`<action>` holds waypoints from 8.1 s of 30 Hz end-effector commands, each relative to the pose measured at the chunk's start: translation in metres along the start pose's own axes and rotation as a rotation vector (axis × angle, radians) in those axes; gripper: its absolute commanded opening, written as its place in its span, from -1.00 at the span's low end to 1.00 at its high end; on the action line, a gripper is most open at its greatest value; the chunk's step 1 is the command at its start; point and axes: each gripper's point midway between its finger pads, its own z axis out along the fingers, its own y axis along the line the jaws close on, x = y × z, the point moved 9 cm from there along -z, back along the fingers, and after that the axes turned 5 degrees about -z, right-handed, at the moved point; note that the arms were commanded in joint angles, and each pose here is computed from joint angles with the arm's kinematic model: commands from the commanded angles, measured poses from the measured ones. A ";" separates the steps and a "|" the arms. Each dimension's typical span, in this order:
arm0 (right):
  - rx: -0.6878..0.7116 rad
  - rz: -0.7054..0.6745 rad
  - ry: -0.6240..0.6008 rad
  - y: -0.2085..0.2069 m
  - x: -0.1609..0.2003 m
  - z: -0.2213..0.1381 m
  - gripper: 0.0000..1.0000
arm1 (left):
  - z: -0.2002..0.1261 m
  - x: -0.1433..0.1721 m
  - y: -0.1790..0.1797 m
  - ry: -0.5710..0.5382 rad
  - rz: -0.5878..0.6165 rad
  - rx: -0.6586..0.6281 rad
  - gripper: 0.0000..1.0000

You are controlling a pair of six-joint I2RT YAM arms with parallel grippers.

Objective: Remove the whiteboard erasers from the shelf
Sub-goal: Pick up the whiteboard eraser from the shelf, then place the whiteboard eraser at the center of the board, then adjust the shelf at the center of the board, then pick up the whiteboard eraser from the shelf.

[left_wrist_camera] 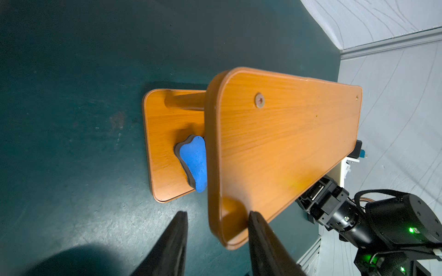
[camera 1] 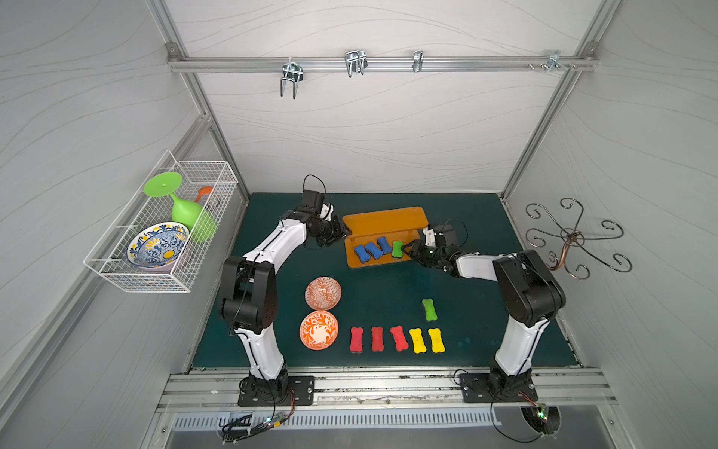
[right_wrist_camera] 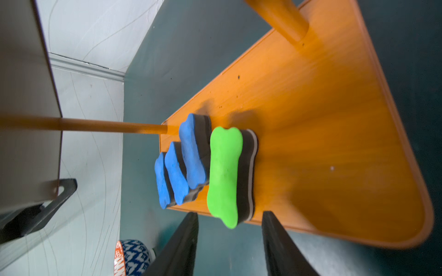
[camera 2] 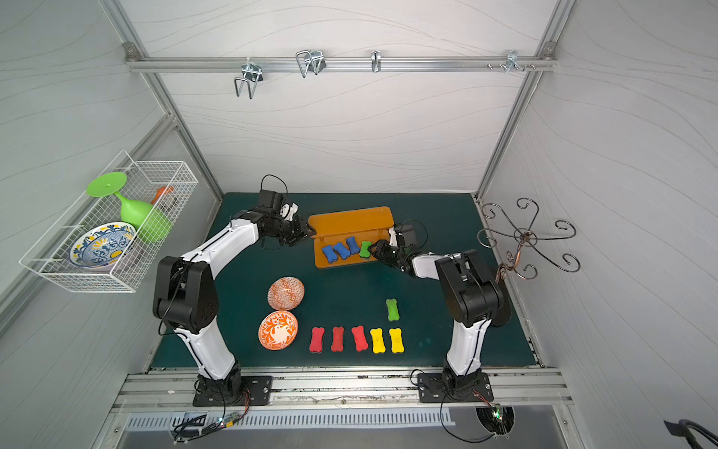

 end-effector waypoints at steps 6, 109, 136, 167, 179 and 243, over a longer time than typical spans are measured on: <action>-0.017 -0.009 -0.043 0.002 -0.008 0.014 -0.11 | -0.001 -0.002 -0.003 0.010 0.005 0.027 -0.11; 0.112 -0.205 0.417 0.005 0.157 -0.109 -1.00 | -0.014 0.003 -0.001 -0.023 0.010 0.053 0.09; -0.088 -0.172 0.124 0.048 0.015 -0.102 -0.18 | -0.005 0.024 -0.018 0.019 0.051 0.053 -0.07; -0.073 0.026 -0.079 0.017 -0.052 -0.098 0.06 | -0.005 -0.030 -0.016 -0.070 -0.016 0.146 0.29; -0.088 0.020 -0.061 0.014 -0.044 -0.097 0.04 | -0.001 -0.008 -0.033 -0.033 0.022 0.159 -0.02; -0.081 -0.156 -0.062 -0.004 0.010 0.015 -0.21 | 0.003 0.022 -0.030 0.024 0.071 0.123 -0.07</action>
